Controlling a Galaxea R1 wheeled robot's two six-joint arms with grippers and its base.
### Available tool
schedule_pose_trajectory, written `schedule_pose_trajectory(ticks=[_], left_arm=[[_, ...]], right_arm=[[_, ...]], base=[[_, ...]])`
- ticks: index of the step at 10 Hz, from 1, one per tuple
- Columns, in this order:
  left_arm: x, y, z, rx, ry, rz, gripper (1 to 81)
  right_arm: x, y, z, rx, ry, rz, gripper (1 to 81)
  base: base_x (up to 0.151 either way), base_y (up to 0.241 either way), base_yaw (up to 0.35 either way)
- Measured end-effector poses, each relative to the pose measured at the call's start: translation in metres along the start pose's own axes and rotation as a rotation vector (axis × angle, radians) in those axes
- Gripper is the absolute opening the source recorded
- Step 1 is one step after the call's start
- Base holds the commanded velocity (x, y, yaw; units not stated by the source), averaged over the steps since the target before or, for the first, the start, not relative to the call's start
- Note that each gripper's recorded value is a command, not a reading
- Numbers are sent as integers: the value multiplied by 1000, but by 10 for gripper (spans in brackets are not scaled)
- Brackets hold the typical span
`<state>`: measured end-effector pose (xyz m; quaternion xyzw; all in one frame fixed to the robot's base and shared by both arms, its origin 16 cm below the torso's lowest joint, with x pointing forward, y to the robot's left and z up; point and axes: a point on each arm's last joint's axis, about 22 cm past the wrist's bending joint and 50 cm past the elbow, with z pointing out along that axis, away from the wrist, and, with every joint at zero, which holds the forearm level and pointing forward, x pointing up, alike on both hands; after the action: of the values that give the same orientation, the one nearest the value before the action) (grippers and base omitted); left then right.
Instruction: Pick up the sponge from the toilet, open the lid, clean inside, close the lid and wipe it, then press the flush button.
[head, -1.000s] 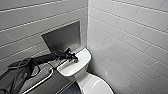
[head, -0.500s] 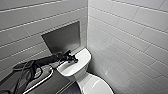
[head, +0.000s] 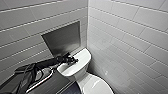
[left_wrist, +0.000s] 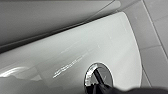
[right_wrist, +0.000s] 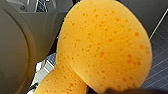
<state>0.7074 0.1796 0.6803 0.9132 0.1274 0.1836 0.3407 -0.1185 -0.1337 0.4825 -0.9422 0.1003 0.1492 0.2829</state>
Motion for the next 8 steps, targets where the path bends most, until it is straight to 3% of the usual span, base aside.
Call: schedule_pose_trajectory(ticks=[8], left_arm=[[2, -2, 6, 15, 18, -8, 10]], right_arm=[[-7, -8, 4, 10, -5, 4, 10]], base=[[0, 0, 0]])
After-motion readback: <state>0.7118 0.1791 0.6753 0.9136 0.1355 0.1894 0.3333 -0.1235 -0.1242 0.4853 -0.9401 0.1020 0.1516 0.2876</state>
